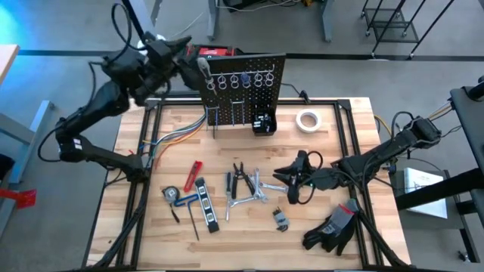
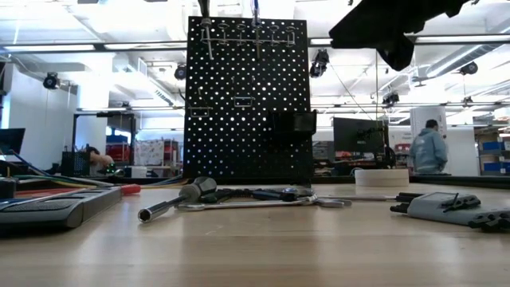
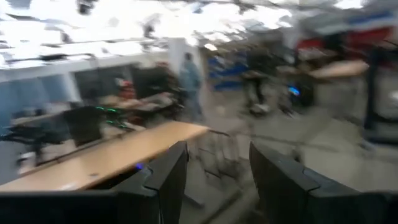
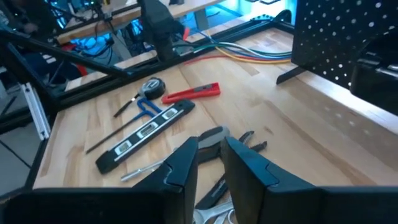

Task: Hang tools onto peg board
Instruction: Hang the gray screwdriver on the peg board

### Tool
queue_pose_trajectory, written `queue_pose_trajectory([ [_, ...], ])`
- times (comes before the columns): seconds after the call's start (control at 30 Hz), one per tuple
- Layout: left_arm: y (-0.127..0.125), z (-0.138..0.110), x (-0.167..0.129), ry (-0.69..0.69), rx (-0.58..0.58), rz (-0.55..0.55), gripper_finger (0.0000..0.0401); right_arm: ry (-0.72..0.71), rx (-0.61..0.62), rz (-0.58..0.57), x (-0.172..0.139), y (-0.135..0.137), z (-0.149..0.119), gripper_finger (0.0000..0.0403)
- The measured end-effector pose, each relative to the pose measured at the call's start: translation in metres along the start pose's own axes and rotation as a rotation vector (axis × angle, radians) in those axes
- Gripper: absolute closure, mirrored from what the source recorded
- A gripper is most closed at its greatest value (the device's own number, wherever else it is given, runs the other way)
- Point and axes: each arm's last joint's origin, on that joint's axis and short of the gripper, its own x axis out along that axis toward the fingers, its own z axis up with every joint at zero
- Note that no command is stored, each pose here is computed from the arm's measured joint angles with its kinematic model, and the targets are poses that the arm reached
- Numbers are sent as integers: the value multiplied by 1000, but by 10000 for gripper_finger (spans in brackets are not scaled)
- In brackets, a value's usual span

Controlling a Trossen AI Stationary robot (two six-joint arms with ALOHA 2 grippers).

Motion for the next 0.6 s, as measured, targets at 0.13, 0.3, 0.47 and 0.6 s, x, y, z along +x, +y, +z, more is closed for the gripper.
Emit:
queue_pose_trajectory([
  [0.13,-16,0,-17,64,12,-200,237,27,-26,-49,10,-7,-6,305],
  [0.3,-52,-24,-50,131,-38,-405,236,93,-76,-111,32,-11,-26,275],
  [0.47,-97,-75,-88,176,-193,-439,236,131,-143,-89,56,-6,-49,248],
  [0.6,-129,-122,-117,268,-392,-400,236,155,-64,-73,65,-4,-59,236],
])
